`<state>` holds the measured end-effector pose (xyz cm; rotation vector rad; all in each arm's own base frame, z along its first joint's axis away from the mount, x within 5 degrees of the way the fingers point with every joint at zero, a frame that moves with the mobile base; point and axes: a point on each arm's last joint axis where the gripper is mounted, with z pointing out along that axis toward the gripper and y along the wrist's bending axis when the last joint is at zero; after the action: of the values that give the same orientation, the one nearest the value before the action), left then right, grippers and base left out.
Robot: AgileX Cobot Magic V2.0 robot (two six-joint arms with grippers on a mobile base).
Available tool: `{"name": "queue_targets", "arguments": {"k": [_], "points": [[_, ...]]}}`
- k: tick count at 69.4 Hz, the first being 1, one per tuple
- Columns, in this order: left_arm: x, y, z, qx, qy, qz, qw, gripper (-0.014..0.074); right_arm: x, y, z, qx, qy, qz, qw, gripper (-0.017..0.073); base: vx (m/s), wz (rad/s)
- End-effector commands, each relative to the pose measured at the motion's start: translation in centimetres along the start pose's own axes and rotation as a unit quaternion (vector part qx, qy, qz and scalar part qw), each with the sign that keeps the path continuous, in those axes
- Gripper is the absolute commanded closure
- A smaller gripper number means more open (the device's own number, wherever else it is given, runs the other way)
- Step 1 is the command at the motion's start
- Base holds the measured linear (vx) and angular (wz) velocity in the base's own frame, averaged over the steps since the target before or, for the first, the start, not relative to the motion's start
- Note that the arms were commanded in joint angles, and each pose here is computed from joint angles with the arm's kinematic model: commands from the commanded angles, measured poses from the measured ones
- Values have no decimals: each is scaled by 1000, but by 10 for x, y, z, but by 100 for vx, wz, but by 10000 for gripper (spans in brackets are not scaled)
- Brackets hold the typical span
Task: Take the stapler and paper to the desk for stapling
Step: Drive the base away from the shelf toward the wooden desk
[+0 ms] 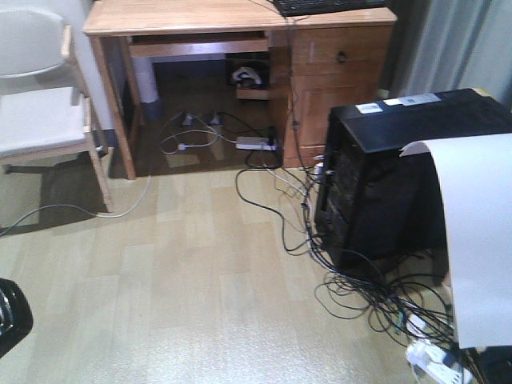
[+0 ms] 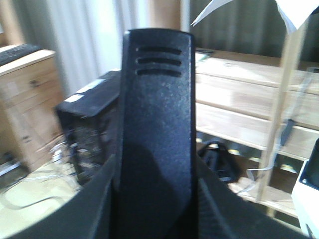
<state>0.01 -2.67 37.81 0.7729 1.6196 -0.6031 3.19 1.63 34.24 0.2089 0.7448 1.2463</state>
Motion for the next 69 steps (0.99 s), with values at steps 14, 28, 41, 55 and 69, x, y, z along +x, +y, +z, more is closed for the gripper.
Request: {"name": "queue_targets", "arguments": {"k": [14,28,41,55,69], "points": [[-18,1,-3,-4,-65,-9,998,600,-5,9,6,-26,-14,-7,1000,565,8,24],[-18,1,-3,-4,-65,-9,998,600,-5,9,6,-26,-14,-7,1000,565,11,19],[-18,1,-3,-4,-65,-9,998,600,-5,9,6,-26,-14,-7,1000,565,15,12],[-18,1,-3,-4,-65,-9,998,600,-5,9,6,-26,-14,-7,1000,565,20,8],[-18,1,-3,-4,-65,-9,998,600,-5,9,6,-26,-14,-7,1000,565,26,7]]}}
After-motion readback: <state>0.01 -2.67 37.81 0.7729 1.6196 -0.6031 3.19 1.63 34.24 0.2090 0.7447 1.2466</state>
